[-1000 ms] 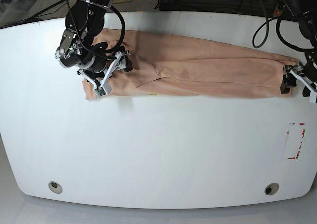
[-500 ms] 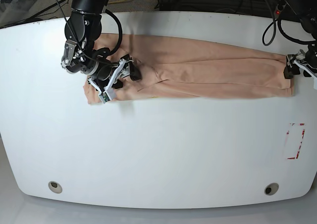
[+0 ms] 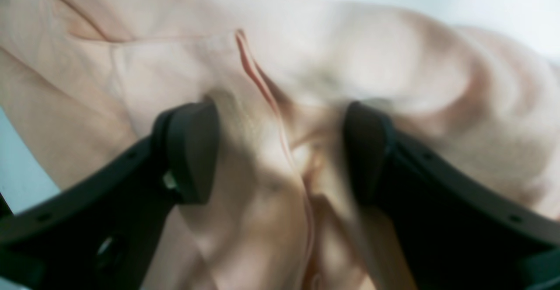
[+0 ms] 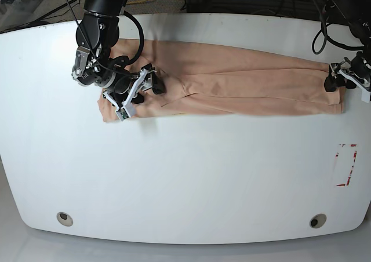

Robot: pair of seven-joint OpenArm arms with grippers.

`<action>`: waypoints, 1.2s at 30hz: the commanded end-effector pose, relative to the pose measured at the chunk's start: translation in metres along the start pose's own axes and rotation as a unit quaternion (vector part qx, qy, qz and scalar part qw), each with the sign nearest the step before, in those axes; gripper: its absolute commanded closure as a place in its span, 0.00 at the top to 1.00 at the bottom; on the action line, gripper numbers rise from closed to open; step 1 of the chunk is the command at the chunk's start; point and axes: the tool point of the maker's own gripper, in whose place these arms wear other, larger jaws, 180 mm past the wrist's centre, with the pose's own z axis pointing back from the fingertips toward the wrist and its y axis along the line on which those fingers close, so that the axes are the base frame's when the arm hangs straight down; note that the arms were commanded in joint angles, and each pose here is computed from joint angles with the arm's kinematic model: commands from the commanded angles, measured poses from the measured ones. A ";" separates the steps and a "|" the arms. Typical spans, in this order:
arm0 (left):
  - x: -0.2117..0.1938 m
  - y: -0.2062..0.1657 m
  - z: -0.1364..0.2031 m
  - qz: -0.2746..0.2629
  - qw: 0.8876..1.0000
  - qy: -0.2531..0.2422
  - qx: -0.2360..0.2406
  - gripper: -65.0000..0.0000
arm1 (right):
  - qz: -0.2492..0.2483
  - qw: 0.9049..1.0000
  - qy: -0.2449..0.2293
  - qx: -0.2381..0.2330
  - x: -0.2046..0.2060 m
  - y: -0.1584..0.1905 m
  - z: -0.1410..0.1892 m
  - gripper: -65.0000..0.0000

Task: Fold the T-shirt properly
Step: 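Grasp the strip end with the left gripper and fold it toward the right gripper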

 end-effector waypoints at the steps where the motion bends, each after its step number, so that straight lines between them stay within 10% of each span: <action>1: -0.004 0.006 0.003 -0.008 1.000 0.017 0.009 0.81 | 0.003 0.999 0.036 -0.017 -0.013 -0.007 0.001 0.67; 5: -0.008 0.000 -0.002 -0.016 0.999 0.030 0.001 0.76 | 0.002 0.999 0.036 -0.016 -0.013 -0.007 0.001 0.67; 12: -0.009 -0.007 -0.005 -0.028 0.999 0.037 -0.006 0.00 | 0.001 0.999 0.034 -0.016 -0.012 -0.007 0.001 0.67; 22: 0.034 -0.040 0.029 -0.154 0.988 -0.016 0.006 0.02 | 0.001 0.999 0.034 -0.016 -0.012 -0.007 0.001 0.67; 36: 0.024 -0.214 0.028 -0.371 0.915 -0.024 -0.156 0.02 | 0.002 0.999 0.030 -0.016 -0.008 -0.007 0.001 0.67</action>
